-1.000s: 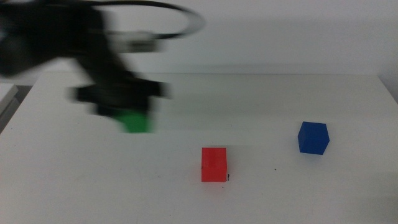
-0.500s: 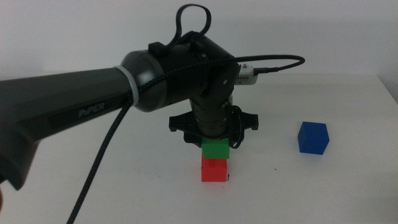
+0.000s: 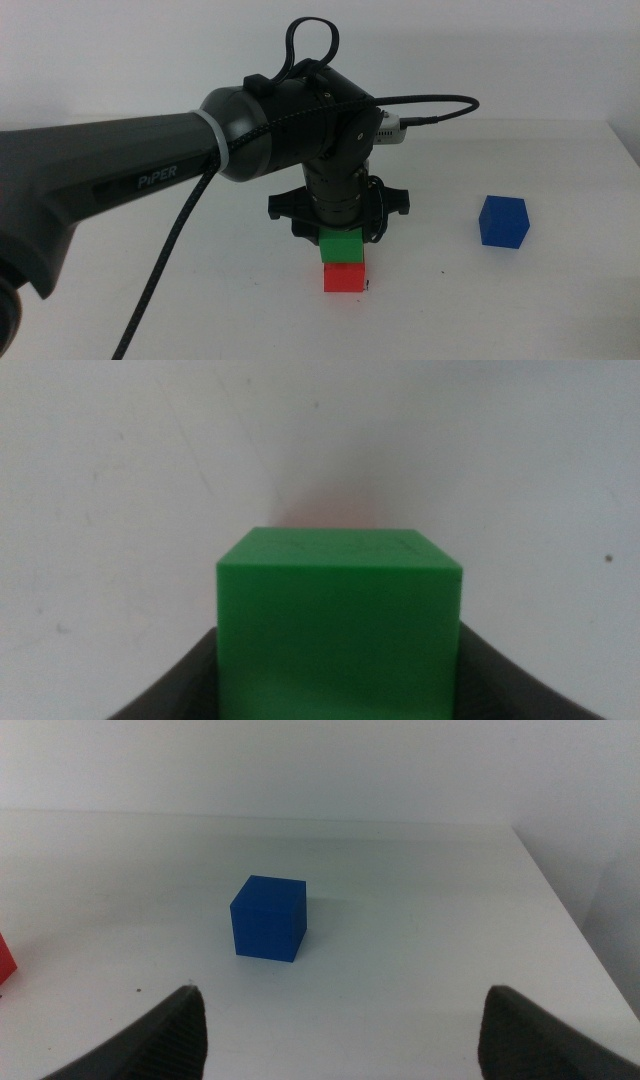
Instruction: Stack red cubes first, then green, then blue cubes in a specific spot.
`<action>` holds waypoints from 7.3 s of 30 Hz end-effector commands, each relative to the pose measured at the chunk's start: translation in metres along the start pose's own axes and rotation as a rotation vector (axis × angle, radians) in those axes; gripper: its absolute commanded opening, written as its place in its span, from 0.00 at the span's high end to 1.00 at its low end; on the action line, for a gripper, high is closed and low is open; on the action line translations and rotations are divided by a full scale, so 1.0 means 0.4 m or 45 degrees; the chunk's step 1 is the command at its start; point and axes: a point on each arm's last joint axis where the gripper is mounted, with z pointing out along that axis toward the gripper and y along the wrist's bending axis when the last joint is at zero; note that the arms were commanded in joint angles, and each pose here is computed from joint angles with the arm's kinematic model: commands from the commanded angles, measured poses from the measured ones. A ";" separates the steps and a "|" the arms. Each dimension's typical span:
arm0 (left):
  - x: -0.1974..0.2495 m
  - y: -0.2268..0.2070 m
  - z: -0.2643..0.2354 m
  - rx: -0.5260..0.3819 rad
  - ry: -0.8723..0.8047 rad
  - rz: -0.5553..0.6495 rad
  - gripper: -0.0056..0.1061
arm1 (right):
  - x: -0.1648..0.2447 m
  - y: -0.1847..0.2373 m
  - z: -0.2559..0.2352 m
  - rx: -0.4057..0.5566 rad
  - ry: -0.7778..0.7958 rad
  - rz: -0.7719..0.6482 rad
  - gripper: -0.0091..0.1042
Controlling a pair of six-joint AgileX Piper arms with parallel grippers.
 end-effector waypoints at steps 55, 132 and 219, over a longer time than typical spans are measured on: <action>0.336 0.412 -0.767 0.553 -0.851 0.647 0.11 | 0.001 -0.002 0.000 0.013 -0.008 -0.012 0.16; 0.342 0.418 -0.772 0.543 -0.866 0.649 0.11 | -0.423 0.647 0.559 0.051 1.180 0.077 0.86; 0.637 0.664 -0.155 -0.126 -1.371 0.226 0.11 | 0.003 0.004 0.002 -0.027 0.011 0.055 0.10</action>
